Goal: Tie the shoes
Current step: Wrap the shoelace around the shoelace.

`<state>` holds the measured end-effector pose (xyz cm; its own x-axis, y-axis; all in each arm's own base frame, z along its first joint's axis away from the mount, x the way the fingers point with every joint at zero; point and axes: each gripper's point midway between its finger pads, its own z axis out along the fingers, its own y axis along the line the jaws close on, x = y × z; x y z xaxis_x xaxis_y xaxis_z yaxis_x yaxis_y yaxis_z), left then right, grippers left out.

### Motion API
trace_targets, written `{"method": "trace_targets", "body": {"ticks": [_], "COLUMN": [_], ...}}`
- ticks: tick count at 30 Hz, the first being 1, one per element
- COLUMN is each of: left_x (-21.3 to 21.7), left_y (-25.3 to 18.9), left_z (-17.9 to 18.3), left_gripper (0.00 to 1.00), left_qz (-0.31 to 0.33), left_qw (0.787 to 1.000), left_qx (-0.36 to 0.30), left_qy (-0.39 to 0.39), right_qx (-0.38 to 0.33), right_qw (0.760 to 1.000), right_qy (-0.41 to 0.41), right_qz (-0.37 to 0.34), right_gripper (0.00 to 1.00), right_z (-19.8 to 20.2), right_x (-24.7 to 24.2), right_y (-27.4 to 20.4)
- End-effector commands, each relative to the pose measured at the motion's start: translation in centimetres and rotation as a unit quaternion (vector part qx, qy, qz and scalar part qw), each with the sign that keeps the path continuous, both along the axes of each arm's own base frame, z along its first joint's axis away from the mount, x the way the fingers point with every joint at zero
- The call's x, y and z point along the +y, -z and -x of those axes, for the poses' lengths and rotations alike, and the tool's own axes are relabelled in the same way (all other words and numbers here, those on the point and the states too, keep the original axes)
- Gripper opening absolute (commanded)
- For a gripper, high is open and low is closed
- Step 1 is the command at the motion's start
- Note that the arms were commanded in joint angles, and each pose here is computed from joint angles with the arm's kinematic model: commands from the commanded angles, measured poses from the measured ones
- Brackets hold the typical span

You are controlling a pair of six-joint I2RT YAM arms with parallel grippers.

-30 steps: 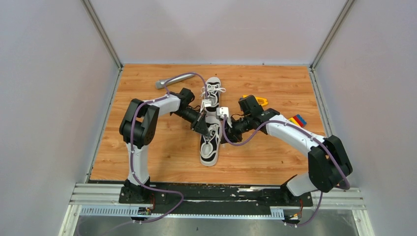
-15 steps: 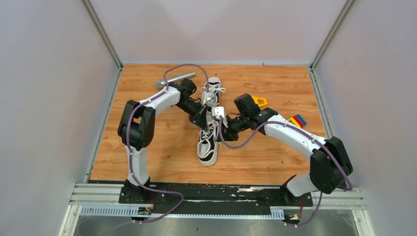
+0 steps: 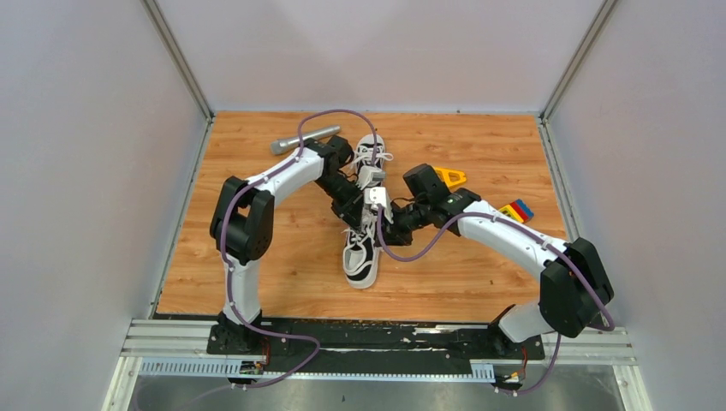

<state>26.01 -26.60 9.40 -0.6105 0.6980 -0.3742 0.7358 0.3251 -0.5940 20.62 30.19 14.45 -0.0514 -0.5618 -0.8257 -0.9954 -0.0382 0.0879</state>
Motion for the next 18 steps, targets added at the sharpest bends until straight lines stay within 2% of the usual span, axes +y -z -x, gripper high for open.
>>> {"method": "trace_targets", "body": {"ticks": [1,5,9,10,11,12,14,18], "left_x": [-0.3,-0.5,-1.4,-1.8,-1.5,-1.8,-1.3,-0.9], "left_y": [-3.3,-3.5,-3.9,-4.2,-3.3,-3.4,-2.0,-1.5], "left_z": [0.0,-0.5,1.3,1.3,2.0,1.4,2.1,2.3], "left_gripper": [0.00,0.00,0.00,0.00,0.00,0.00,0.00,0.00], "left_qz": [0.025,0.029,0.080,0.103,0.095,0.112,0.115,0.148], "left_qw": [0.999,0.998,0.997,0.995,0.995,0.994,0.993,0.988], "left_qx": [-0.038,-0.053,0.008,0.007,0.030,0.005,0.011,-0.025], "left_qy": [0.021,0.013,0.015,0.013,-0.003,-0.008,-0.024,-0.023], "right_qx": [-0.025,-0.027,-0.026,-0.025,-0.025,-0.026,-0.034,-0.053], "right_qw": [1.000,0.999,1.000,1.000,1.000,1.000,0.999,0.997], "right_qy": [-0.004,-0.004,0.000,-0.002,-0.003,-0.005,-0.015,-0.052], "right_qz": [-0.016,-0.016,-0.012,-0.011,-0.011,-0.012,-0.014,-0.009], "right_gripper": [0.05,0.05,0.05,0.04,0.04,0.03,0.03,0.04], "right_z": [-0.9,-1.2,-1.5,-1.4,-1.3,-1.1,-0.7,0.4], "right_x": [1.0,1.4,1.4,1.4,1.4,1.3,1.2,1.5], "right_y": [-1.5,-1.7,-1.6,-1.6,-1.5,-1.5,-1.5,-0.1]}}
